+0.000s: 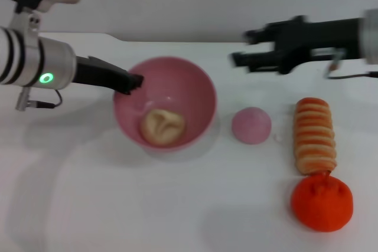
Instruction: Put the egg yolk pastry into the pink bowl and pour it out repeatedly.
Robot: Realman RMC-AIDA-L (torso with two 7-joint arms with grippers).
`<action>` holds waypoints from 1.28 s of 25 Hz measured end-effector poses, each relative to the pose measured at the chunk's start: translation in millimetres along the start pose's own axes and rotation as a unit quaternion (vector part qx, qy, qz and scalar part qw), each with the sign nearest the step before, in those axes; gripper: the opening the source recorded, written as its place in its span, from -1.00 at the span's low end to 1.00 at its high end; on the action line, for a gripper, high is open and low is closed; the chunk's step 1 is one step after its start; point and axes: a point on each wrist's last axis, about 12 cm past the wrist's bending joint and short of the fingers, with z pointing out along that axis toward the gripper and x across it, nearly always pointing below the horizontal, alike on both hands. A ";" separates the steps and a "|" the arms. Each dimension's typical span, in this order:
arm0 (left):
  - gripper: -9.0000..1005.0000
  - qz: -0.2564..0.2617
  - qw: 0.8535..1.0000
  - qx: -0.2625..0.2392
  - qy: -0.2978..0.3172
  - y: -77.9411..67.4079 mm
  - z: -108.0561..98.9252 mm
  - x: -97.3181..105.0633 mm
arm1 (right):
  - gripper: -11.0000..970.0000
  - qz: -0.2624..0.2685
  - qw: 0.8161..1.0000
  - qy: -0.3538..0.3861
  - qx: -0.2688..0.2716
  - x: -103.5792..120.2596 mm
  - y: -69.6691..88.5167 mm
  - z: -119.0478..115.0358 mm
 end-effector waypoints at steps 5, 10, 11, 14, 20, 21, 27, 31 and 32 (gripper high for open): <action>-0.98 0.064 0.993 -0.044 -0.092 -3.3 -13.8 10.3 | 0.22 0.093 0.993 -0.029 0.059 41.9 -23.4 -36.1; -0.98 0.165 0.970 -0.103 -0.146 -28.6 -7.5 23.5 | 0.27 0.137 0.983 -0.077 0.091 77.9 -29.1 -64.9; -0.98 0.185 0.963 -0.117 -0.160 -35.5 -4.8 24.7 | 0.27 0.142 0.981 -0.087 0.098 83.4 -29.3 -70.5; -0.98 0.218 0.946 -0.143 -0.191 -53.7 3.4 28.5 | 0.27 0.154 0.977 -0.099 0.113 94.7 -29.4 -82.7; -0.98 0.357 0.878 -0.218 -0.234 -96.8 25.1 42.8 | 0.27 0.174 0.971 -0.107 0.123 109.5 -29.0 -92.2; -0.98 0.385 0.859 -0.236 -0.240 -103.4 28.8 47.0 | 0.27 0.175 0.971 -0.107 0.124 110.6 -28.9 -92.8; -0.98 0.573 0.687 -0.350 -0.278 -131.3 54.0 85.5 | 0.26 0.181 0.970 -0.108 0.124 113.8 -28.6 -93.6; -0.98 0.620 0.641 -0.357 -0.277 -131.6 60.7 95.2 | 0.26 0.182 0.969 -0.108 0.124 114.0 -28.6 -93.8; -0.98 0.635 0.628 -0.356 -0.273 -130.4 63.4 97.5 | 0.26 0.182 0.969 -0.108 0.124 114.0 -28.6 -93.9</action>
